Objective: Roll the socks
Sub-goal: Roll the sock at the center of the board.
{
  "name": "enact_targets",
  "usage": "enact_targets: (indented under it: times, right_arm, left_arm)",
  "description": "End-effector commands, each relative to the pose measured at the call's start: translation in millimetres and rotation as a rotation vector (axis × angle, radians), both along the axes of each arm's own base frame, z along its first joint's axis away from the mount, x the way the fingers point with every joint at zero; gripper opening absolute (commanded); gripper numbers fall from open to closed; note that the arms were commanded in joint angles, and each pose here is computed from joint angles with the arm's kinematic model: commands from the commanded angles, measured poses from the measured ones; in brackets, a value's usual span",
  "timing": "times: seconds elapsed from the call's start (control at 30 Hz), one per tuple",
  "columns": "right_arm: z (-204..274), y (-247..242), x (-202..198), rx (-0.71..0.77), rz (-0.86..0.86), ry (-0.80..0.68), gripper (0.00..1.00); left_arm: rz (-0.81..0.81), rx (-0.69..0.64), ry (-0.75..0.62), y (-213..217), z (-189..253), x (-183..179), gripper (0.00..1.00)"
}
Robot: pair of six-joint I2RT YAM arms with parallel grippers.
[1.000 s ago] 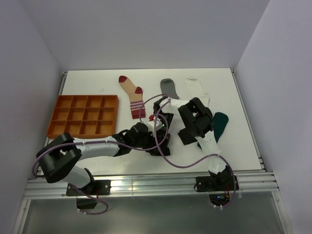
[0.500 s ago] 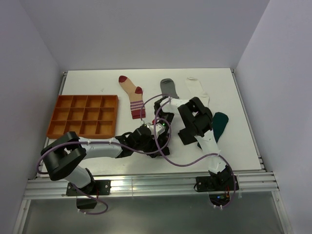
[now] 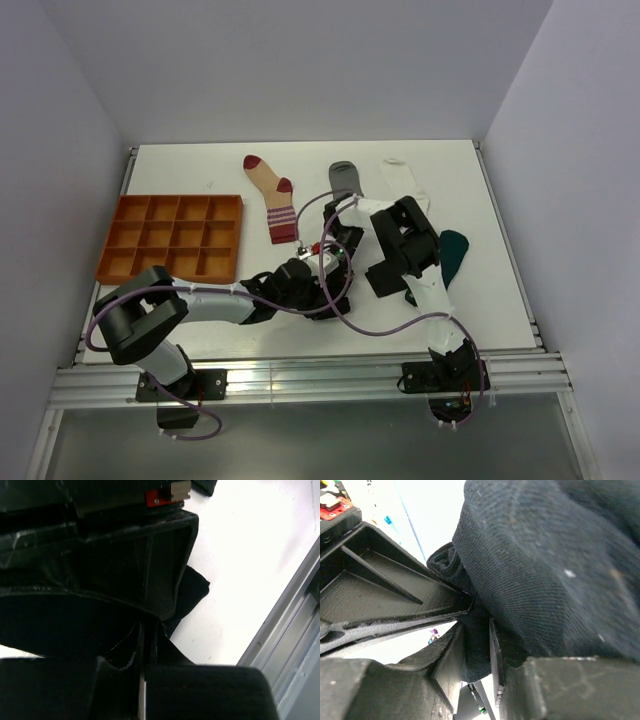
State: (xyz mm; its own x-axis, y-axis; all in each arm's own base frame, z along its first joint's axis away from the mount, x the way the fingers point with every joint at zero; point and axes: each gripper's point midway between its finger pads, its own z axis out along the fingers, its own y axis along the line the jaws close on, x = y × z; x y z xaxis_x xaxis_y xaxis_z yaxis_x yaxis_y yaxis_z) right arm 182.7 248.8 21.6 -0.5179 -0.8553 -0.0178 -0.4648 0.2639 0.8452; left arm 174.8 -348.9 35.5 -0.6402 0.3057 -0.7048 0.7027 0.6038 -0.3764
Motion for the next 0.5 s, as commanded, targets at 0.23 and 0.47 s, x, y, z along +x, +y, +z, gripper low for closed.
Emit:
enact_targets:
  times: [0.23, 0.47]
  right_arm:
    - [42.1, 12.8, 52.0, 0.178, -0.172, -0.127, 0.36]
    - [47.4, 23.8, 66.5, 0.190, -0.219, -0.181, 0.38]
  left_arm:
    - [-0.017, 0.028, 0.100, 7.5, -25.2, -20.7, 0.00]
    - [-0.023, 0.028, 0.109, 5.0, -27.6, -21.0, 0.00]
